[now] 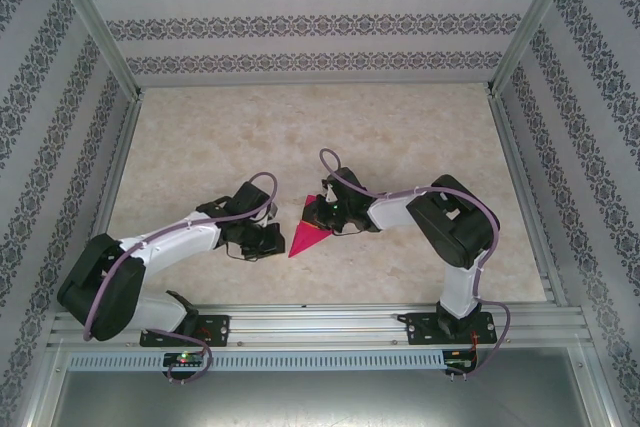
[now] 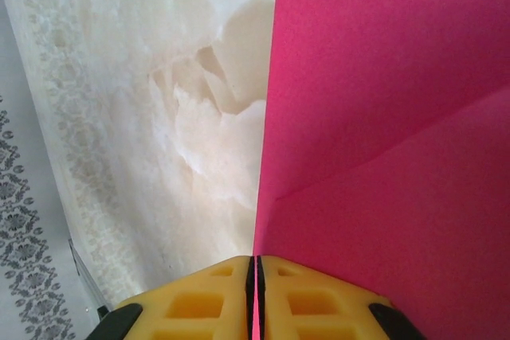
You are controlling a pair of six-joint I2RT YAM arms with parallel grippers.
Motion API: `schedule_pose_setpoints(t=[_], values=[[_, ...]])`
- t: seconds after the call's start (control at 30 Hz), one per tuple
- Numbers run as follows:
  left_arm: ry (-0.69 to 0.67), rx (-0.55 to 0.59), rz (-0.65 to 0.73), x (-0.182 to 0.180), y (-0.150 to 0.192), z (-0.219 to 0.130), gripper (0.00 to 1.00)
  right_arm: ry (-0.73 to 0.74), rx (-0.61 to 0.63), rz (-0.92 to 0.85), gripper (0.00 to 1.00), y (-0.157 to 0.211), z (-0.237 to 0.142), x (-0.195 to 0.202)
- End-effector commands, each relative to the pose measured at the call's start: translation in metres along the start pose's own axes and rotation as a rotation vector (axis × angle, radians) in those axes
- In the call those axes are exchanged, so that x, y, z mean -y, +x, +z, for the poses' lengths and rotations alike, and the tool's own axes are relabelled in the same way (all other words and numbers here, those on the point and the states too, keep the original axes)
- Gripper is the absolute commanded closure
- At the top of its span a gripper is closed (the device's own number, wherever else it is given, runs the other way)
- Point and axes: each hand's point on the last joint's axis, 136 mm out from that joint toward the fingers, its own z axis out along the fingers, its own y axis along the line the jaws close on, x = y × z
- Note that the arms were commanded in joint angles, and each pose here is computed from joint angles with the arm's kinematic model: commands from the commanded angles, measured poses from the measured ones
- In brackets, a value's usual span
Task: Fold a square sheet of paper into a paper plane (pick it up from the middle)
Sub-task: Fourth fold the wing at the center of the table.
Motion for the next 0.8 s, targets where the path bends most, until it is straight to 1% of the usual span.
schedule_pose_setpoints(t=[0.0,0.17,0.4,0.47,0.53,0.67,0.77], values=[[0.04,0.032,0.057,0.021,-0.018,-0.004,0.88,0.226,0.009,0.106,0.86,0.019,0.001,0.07],[0.111,0.016,0.092,0.043,-0.037,0.011,0.88,0.21,0.021,0.13,0.86,0.021,-0.001,0.068],[0.127,-0.007,0.078,0.045,-0.054,0.043,0.88,0.177,0.03,0.158,0.86,0.022,0.001,0.067],[0.105,-0.02,0.063,0.037,-0.052,0.051,0.88,0.169,0.028,0.16,0.86,0.021,0.002,0.066],[0.053,-0.027,0.047,0.024,-0.051,0.057,0.88,0.164,0.031,0.155,0.86,0.02,0.001,0.064],[-0.101,-0.055,-0.011,-0.01,-0.042,0.064,0.91,0.134,0.039,0.131,0.86,0.014,-0.004,0.055],[-0.143,-0.077,-0.038,-0.025,-0.034,0.068,0.95,0.092,0.056,0.096,0.84,0.005,-0.011,0.042]])
